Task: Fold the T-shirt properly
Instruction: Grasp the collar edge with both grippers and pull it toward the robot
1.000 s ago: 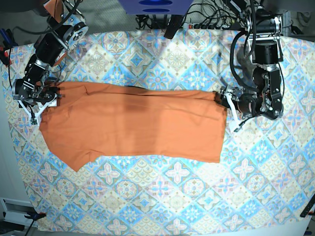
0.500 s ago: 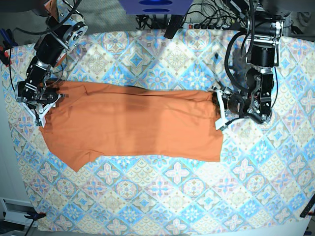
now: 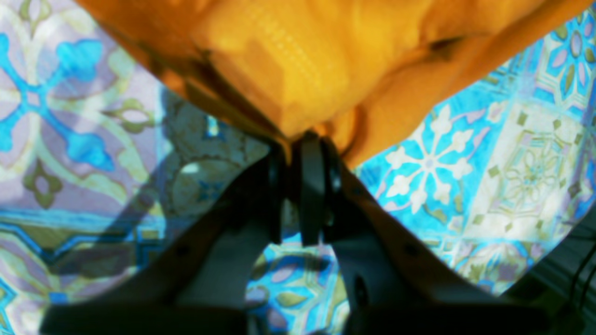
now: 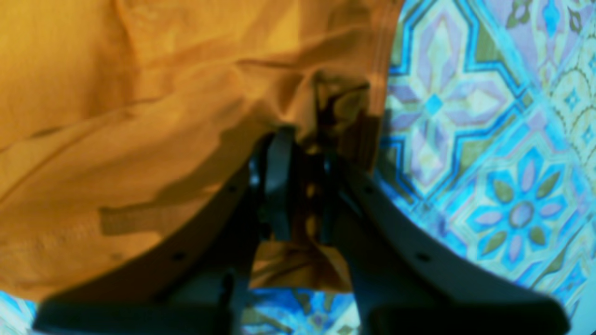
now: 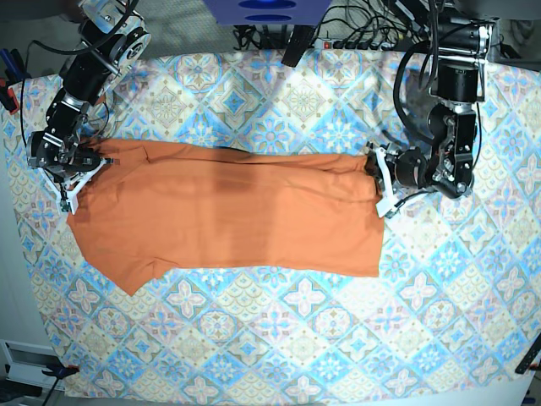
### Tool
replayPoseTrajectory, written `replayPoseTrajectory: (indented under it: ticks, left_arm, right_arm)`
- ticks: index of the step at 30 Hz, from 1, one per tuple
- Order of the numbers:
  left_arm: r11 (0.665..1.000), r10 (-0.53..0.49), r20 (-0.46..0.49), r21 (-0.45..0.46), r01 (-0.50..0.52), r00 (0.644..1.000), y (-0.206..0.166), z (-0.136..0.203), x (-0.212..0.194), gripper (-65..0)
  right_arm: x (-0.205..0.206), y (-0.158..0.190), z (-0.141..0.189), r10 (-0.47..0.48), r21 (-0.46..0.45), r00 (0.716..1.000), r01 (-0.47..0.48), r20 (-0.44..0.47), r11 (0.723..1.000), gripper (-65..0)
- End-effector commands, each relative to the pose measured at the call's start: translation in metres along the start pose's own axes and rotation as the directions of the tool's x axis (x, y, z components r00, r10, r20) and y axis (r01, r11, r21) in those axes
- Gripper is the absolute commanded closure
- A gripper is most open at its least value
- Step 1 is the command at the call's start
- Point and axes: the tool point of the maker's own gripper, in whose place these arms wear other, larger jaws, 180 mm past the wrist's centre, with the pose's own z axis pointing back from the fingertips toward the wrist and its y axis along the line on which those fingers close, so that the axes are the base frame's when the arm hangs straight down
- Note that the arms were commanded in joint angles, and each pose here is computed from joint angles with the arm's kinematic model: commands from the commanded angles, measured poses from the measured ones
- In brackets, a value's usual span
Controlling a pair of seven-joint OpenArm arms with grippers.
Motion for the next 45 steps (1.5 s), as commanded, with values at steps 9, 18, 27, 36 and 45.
replayPoseTrajectory:
  ticks: [9, 18, 27, 36, 45]
  left_arm:
    - [0.997, -0.047, -0.168, 0.056, 0.057, 0.985, -0.01, 0.025, -0.056, 0.0]
    - [0.995, -0.009, -0.193, 0.095, 0.027, 0.981, 0.006, 0.037, -0.076, 0.0]
    - [0.995, 0.044, -0.251, 0.095, -0.02, 0.967, 0.003, 0.038, -0.118, 0.0]
    - [0.993, 0.064, -0.29, 0.117, -0.031, 0.955, 0.011, 0.049, -0.152, 0.0]
    - [0.986, 0.129, -0.28, 0.139, -0.093, 0.951, 0.011, 0.057, -0.182, 0.0]
  right_arm:
    - [-0.096, -0.037, 0.053, 0.096, -0.174, 0.94, -0.16, -0.328, 0.972, -3.9]
    - [-0.11, -0.039, 0.07, 0.131, -0.169, 0.91, -0.212, -0.394, 0.963, -3.9]
    - [-0.117, -0.038, 0.07, 0.134, -0.162, 0.903, -0.217, -0.408, 0.963, -3.9]
    - [-0.112, -0.03, 0.067, 0.178, -0.142, 0.893, -0.256, -0.413, 0.956, -3.9]
    - [-0.115, -0.024, 0.066, 0.206, -0.125, 0.883, -0.282, -0.422, 0.951, -3.9]
